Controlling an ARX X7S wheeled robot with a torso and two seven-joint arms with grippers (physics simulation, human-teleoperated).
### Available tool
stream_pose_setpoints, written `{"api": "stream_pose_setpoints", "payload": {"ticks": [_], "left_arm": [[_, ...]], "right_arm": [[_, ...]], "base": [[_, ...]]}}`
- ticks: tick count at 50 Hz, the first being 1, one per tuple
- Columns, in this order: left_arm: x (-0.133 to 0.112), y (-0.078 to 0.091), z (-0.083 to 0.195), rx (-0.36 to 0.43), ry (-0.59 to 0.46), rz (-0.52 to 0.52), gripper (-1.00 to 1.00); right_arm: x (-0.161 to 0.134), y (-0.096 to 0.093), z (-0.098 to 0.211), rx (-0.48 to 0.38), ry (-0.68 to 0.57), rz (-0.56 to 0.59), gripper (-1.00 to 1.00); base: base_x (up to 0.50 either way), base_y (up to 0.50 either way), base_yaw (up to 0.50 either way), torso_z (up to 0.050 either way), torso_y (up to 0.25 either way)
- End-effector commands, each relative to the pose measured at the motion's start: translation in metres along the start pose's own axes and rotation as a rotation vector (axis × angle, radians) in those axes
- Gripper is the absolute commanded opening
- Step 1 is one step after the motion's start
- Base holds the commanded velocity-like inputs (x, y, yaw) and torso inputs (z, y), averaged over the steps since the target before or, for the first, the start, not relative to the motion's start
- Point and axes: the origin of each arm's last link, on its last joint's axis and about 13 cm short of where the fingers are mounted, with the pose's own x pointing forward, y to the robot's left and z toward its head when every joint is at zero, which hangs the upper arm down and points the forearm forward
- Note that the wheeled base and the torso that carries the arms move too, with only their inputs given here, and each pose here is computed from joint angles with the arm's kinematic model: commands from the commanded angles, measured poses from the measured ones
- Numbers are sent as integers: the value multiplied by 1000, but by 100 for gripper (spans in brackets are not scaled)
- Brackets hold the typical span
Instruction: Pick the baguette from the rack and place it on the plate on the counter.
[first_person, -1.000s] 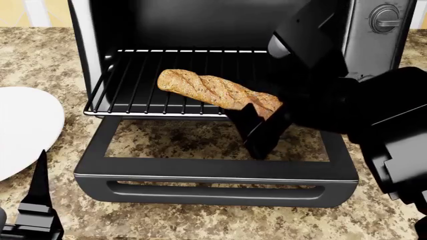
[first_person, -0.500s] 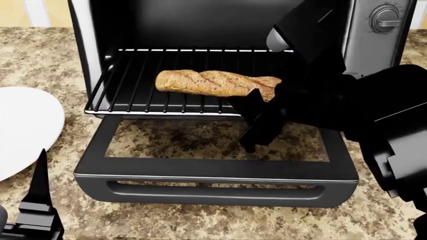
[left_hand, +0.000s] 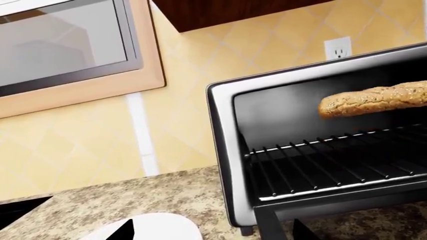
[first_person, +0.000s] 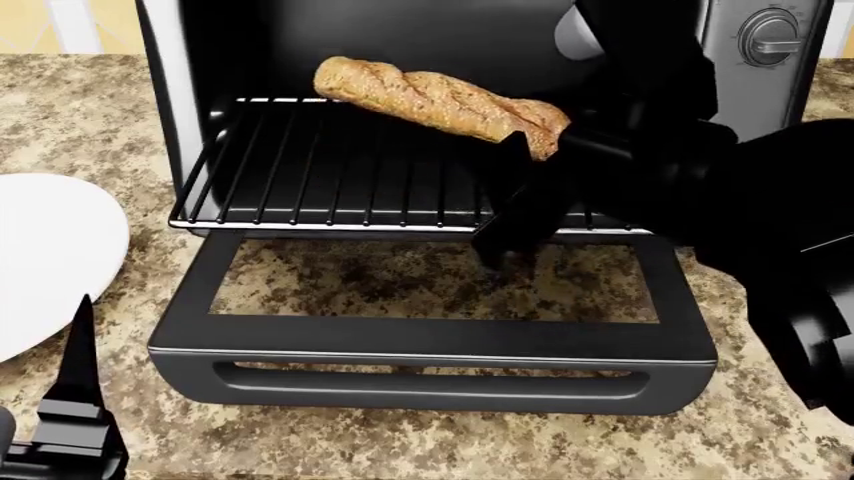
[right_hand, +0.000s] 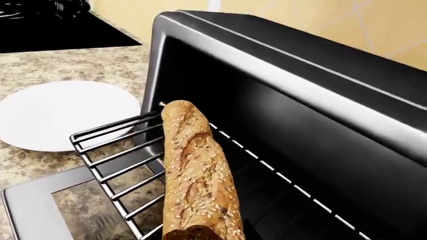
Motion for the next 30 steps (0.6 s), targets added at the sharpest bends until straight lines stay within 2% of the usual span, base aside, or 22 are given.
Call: {"api": "stream_pose_setpoints", "payload": {"ticks": [1,15,30], "left_arm": [[5,0,3,-31,-23,-10,100],[4,0,4,-30,-27,-9,100],[1,2,5,-28,-29,-1,100]], "right_arm": [[-15,16,20,-37,-126,-13,-100],[-29,38,30,-95,-186,9,-100],[-28,40,30,-105,-193,18,-100]], "base": [[0,0,0,0,0],[0,0,0,0,0],[0,484,0,0,0]]}}
